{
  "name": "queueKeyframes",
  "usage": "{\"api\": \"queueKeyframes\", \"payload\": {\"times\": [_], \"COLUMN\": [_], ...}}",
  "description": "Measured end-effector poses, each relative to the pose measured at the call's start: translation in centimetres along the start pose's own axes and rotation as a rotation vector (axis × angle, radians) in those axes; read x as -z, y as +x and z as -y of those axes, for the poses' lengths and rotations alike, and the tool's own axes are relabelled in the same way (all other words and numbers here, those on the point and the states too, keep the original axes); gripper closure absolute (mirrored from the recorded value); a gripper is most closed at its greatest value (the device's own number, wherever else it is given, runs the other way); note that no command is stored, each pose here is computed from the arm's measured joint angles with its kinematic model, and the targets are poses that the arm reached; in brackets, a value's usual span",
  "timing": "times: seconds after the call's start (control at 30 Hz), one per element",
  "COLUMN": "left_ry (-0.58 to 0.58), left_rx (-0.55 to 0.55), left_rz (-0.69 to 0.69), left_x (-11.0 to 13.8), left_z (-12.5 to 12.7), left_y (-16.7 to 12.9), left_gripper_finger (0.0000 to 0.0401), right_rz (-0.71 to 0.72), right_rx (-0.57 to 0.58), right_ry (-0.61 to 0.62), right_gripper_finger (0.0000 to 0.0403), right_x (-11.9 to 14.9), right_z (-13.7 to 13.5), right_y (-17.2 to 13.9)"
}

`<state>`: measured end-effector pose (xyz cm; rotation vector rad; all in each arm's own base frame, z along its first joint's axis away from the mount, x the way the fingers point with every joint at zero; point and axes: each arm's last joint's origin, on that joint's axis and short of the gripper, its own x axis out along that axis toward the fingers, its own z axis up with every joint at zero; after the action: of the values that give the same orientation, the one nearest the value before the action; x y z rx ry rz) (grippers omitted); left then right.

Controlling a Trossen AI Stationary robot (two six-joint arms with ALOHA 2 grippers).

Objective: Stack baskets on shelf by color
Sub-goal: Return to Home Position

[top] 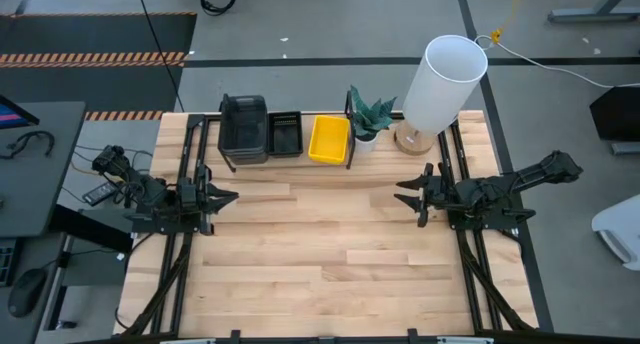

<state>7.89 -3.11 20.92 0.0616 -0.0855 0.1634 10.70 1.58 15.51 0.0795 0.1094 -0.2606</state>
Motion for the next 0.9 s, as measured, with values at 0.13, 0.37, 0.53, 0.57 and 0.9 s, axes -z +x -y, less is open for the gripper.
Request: {"api": "queueKeyframes", "payload": {"times": [0.13,0.37,0.53,0.57,0.9], "left_ry": [0.0,0.0,0.0,0.0,0.0], "left_rx": [0.0,0.0,0.0,0.0,0.001], "left_rz": [0.0,0.0,0.0,0.0,0.0], "left_x": [0.0,0.0,0.0,0.0,0.0], "left_z": [0.0,0.0,0.0,0.0,0.0], "left_y": [0.0,0.0,0.0,0.0,0.0], "left_gripper_finger": [0.0366,0.0376,0.0377,0.0375,0.0366], "right_rz": [0.0,0.0,0.0,0.0,0.0], "right_rx": [0.0,0.0,0.0,0.0,0.0], "right_ry": [0.0,0.0,0.0,0.0,0.0], "right_gripper_finger": [0.0231,0.0231,0.0231,0.0231,0.0231], "right_x": [0.0,0.0,0.0,0.0,0.0], "right_z": [0.0,0.0,0.0,0.0,0.0], "right_y": [0.0,0.0,0.0,0.0,0.0]}}
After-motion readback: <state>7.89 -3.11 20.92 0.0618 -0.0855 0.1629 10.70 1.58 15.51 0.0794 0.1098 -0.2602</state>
